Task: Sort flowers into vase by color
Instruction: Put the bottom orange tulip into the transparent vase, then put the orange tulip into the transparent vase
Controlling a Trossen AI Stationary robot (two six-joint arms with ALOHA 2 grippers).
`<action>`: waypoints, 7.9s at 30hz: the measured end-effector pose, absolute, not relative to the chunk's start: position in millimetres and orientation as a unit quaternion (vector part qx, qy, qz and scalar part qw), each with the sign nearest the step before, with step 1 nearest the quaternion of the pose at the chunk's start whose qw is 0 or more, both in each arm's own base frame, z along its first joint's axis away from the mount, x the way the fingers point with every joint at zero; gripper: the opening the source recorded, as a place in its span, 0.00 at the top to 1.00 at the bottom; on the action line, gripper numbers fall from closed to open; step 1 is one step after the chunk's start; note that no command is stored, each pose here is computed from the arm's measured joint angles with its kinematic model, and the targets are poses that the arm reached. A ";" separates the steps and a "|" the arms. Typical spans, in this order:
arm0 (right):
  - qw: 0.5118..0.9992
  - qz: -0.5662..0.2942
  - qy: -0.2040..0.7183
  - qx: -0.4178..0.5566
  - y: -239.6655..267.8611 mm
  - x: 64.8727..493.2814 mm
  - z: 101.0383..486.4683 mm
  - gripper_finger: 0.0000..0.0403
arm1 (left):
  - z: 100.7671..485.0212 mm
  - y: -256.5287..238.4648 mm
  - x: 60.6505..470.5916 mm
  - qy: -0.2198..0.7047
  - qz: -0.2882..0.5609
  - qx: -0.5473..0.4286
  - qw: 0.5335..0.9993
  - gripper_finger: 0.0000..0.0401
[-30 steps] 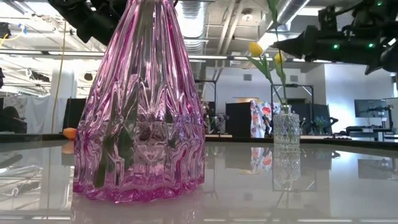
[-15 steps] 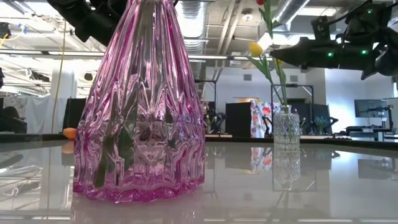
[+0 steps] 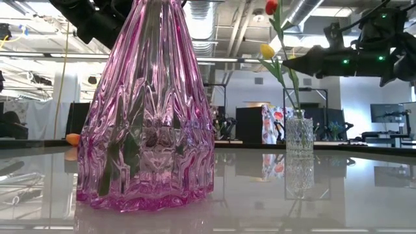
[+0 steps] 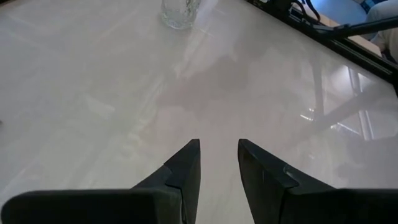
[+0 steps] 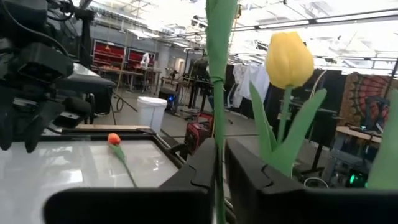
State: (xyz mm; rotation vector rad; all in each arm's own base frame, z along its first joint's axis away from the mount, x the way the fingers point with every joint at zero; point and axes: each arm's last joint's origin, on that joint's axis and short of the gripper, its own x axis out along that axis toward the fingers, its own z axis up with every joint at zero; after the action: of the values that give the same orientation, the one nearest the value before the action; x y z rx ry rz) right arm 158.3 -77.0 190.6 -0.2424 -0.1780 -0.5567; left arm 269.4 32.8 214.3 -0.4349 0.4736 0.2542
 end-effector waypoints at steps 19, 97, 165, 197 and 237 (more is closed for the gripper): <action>0.935 -0.327 -0.057 -0.125 -79.0 155.8 185.2 0.50 | 213.5 32.4 269.0 0.237 0.124 -0.213 0.940 0.76; 0.939 0.010 0.235 -0.251 52.0 269.1 204.8 0.41 | 178.1 167.0 237.1 0.413 0.033 -0.436 0.799 1.00; 0.966 -0.045 0.181 -0.179 31.1 228.3 231.1 0.95 | 178.1 108.7 288.0 0.390 0.044 -0.323 0.861 0.80; 0.932 -0.350 -0.076 -0.049 -68.1 149.0 195.0 0.95 | 179.3 65.8 304.3 0.389 -0.006 -0.227 0.893 0.80; 0.926 -0.371 0.015 -0.063 -67.9 154.8 176.1 0.77 | 178.0 48.1 306.2 0.403 -0.043 -0.184 0.896 0.80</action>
State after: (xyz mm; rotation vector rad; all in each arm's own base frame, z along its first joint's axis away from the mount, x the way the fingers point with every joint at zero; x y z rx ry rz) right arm 154.8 -67.9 176.1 -0.1290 0.0306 -0.7607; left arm 306.2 48.1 178.0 -0.3806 0.8344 -0.0901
